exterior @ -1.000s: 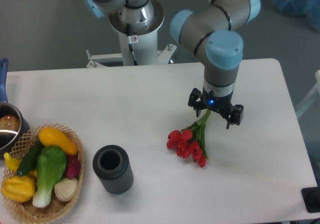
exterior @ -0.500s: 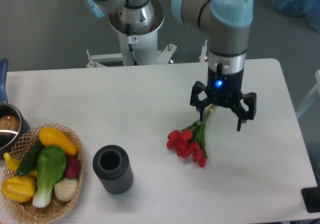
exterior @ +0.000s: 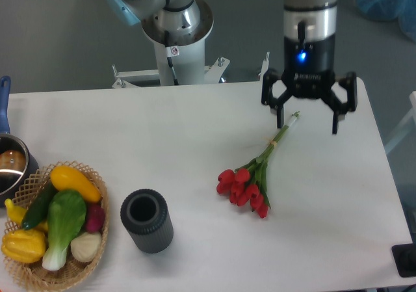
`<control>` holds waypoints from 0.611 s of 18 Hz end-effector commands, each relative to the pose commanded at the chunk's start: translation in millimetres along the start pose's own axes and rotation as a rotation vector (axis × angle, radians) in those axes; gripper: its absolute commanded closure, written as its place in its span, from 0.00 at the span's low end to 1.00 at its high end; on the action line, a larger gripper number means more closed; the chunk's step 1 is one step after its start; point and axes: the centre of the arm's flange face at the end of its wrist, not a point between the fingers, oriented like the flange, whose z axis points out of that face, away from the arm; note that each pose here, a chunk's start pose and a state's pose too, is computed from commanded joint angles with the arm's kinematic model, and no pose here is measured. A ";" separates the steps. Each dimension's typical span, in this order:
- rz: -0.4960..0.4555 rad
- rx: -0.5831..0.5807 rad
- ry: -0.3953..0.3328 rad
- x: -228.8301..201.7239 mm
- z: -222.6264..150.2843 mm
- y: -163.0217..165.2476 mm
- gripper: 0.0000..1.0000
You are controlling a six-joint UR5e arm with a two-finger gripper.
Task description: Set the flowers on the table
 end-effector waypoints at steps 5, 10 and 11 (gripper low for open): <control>0.112 -0.035 0.002 -1.0 -15.4 28.7 0.00; 0.212 -0.068 0.016 -4.1 -23.0 49.9 0.00; 0.223 -0.075 0.019 -2.2 -23.4 51.2 0.00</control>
